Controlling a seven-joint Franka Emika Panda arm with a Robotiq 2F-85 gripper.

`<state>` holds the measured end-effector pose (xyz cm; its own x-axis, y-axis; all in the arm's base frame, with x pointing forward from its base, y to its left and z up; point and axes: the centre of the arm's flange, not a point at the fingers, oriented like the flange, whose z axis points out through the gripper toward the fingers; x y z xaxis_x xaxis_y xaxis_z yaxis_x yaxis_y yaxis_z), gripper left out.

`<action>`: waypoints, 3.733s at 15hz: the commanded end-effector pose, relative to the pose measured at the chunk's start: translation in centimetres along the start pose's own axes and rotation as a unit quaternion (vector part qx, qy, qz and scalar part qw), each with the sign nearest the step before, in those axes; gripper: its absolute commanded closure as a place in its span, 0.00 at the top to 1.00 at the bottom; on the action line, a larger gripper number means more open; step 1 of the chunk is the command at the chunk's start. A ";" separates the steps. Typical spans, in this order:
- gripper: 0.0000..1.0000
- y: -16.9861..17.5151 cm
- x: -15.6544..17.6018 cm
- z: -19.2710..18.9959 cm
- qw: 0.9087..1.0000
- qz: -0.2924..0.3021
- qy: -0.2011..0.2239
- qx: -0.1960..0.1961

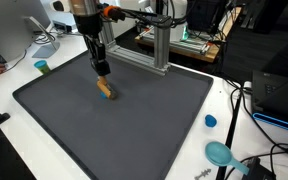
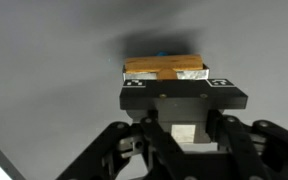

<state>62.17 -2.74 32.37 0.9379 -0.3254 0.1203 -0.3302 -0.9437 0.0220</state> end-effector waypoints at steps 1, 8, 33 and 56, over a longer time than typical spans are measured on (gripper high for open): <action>0.22 -0.5 0.8 1.5 1.000 0.021 0.007 0.007; 0.22 -0.5 1.4 1.6 0.999 0.039 0.012 0.012; 0.22 1.2 3.4 3.5 0.997 0.071 -0.015 -0.038; 0.22 -1.6 1.5 -2.2 0.999 0.029 0.012 -0.006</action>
<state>64.63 -2.37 34.77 0.9048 -0.3956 0.1576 -0.4065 -0.9127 0.0425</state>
